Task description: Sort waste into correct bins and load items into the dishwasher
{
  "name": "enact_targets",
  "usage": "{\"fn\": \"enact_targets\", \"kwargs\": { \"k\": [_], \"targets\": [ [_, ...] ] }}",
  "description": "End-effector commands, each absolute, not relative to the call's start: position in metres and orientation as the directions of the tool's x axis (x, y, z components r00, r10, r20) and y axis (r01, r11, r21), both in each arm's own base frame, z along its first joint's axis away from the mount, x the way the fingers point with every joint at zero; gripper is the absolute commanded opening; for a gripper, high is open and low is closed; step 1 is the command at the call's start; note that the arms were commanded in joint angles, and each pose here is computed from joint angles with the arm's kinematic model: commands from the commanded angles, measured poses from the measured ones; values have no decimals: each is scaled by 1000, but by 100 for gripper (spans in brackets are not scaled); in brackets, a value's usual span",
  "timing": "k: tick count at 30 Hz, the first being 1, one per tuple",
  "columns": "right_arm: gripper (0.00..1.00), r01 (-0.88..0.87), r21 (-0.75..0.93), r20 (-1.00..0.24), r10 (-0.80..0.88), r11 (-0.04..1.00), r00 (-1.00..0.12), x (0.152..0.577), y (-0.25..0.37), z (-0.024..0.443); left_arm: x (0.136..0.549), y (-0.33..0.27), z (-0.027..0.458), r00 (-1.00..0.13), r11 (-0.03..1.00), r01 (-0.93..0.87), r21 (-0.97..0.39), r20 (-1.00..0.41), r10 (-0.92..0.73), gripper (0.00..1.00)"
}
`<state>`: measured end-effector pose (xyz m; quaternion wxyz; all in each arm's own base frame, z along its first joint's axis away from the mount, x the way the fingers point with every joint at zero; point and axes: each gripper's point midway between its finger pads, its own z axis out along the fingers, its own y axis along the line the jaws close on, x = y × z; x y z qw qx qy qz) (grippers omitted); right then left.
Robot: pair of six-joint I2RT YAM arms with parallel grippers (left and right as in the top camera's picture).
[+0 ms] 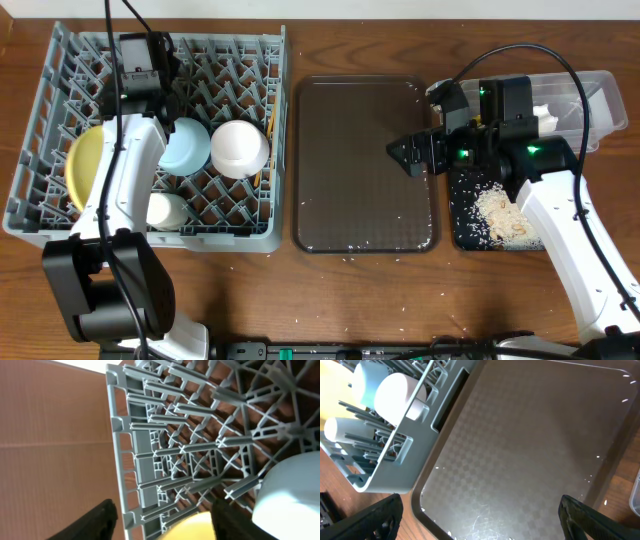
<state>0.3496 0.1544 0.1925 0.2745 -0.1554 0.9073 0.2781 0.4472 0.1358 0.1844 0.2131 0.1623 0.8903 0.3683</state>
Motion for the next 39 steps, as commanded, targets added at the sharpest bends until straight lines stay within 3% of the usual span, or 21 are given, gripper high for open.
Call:
{"fn": "enact_targets", "kwargs": {
  "k": [1, 7, 12, 14, 16, 20, 23, 29, 34, 39],
  "targets": [
    [97, -440, 414, -596, -127, 797, -792, 348, 155, 198, 450, 126, 203, -836, 741, -1, 672, -407, 368, 75],
    [97, -440, 415, -596, -127, 797, -793, 348, 155, 198, 439, 97, 262, -734, 789, -67, 610, -566, 375, 79],
    [97, -412, 434, -573, -107, 801, -812, 346, 154, 196, 402, 109, 304, -671, 835, -268, 480, -715, 195, 57],
    [96, -396, 445, -560, -95, 803, -823, 344, 154, 195, 389, 101, 312, -634, 875, -296, 384, -764, 121, 55],
    [97, -396, 450, -558, -95, 800, -824, 343, 155, 196, 380, 69, 318, -608, 942, -168, 289, -783, 132, 56],
    [99, -397, 448, -588, -70, 801, -806, 344, 153, 210, 353, 6, 338, -537, 986, 77, 150, -827, 168, 77],
    [99, -418, 438, -653, -38, 796, -756, 341, 151, 242, 327, -14, 361, -471, 980, 134, 144, -861, 191, 85],
    [99, -517, 373, -823, 18, 771, -567, 302, 147, 328, 285, -18, 390, -388, 978, 141, 153, -900, 197, 89],
    [99, -563, 320, -890, 39, 762, -453, 270, 140, 367, 275, -18, 392, -386, 978, 144, 152, -901, 197, 91],
    [99, -572, 308, -903, 44, 760, -428, 257, 138, 376, 274, -18, 385, -411, 978, 148, 149, -890, 198, 92]
  ]
}}
